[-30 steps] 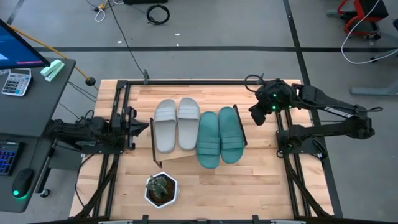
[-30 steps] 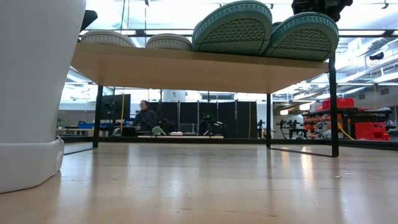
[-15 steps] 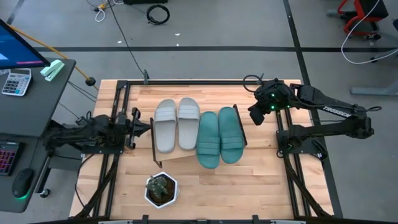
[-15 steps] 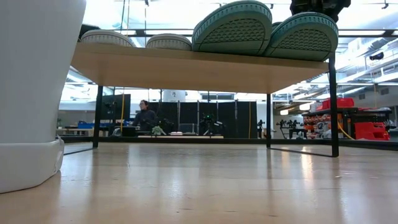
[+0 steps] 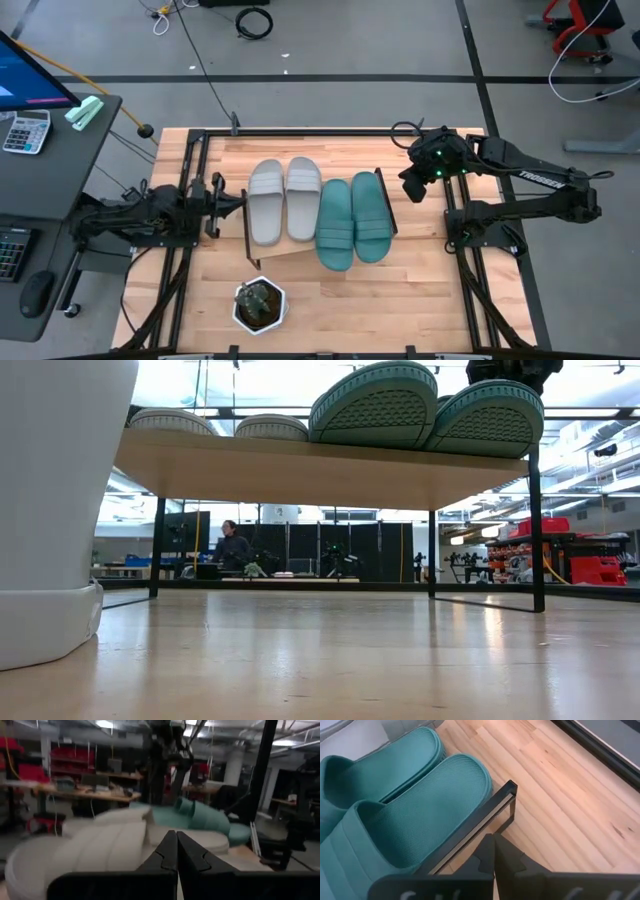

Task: Pick and place slides into the shelf
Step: Return to Home Position

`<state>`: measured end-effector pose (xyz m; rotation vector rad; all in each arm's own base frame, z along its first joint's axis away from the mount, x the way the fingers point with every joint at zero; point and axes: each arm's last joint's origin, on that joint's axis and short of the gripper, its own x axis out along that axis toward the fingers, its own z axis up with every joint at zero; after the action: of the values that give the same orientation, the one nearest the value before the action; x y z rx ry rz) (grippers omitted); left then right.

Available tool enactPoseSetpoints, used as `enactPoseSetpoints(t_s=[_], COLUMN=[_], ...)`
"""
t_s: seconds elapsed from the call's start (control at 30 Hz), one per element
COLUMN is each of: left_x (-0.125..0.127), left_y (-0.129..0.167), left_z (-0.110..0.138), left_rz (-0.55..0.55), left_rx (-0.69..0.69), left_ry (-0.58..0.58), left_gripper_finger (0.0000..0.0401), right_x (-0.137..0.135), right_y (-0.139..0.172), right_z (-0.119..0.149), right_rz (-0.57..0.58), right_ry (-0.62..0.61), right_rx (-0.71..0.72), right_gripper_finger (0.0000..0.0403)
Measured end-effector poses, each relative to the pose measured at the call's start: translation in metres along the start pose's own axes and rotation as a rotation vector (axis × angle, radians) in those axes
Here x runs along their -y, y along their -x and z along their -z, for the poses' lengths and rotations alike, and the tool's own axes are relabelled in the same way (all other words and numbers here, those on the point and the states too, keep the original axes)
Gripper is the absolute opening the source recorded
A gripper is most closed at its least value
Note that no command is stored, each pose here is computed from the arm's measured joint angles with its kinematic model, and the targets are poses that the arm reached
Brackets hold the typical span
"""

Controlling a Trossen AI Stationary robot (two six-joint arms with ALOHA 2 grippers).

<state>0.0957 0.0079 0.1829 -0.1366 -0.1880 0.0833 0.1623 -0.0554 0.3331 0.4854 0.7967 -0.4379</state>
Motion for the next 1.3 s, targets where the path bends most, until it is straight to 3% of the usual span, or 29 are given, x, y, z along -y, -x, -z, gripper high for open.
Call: enactPoseSetpoints(t_s=[0.33,0.5,0.7,0.97,1.13,1.3], left_x=[-0.001,-0.002,-0.002,-0.002,-0.002,-0.002], left_y=[0.0,0.001,0.001,0.001,0.001,0.001], left_z=[0.009,0.011,0.011,0.011,0.011,0.011], left_rz=[-0.016,-0.028,-0.037,-0.039,-0.04,-0.04], left_rx=[-0.091,-0.109,-0.107,-0.107,-0.109,-0.109], left_ry=[0.036,0.117,0.21,0.21,0.21,0.21], left_gripper_finger=[0.0002,0.0016,0.0035,0.003,0.0021,0.0018], right_x=[0.0,0.001,0.009,0.025,0.037,0.04], right_y=[0.001,0.006,0.017,0.031,0.019,0.003], right_z=[0.0,0.002,0.025,0.069,0.099,0.108], right_rz=[-0.002,-0.008,-0.024,-0.127,-0.21,-0.291], right_ry=[0.04,0.078,0.066,-0.037,-0.096,-0.104], right_rx=[0.003,0.021,0.068,0.36,0.522,0.69], right_gripper_finger=[0.0,0.0,0.0,0.0,0.0,0.0])
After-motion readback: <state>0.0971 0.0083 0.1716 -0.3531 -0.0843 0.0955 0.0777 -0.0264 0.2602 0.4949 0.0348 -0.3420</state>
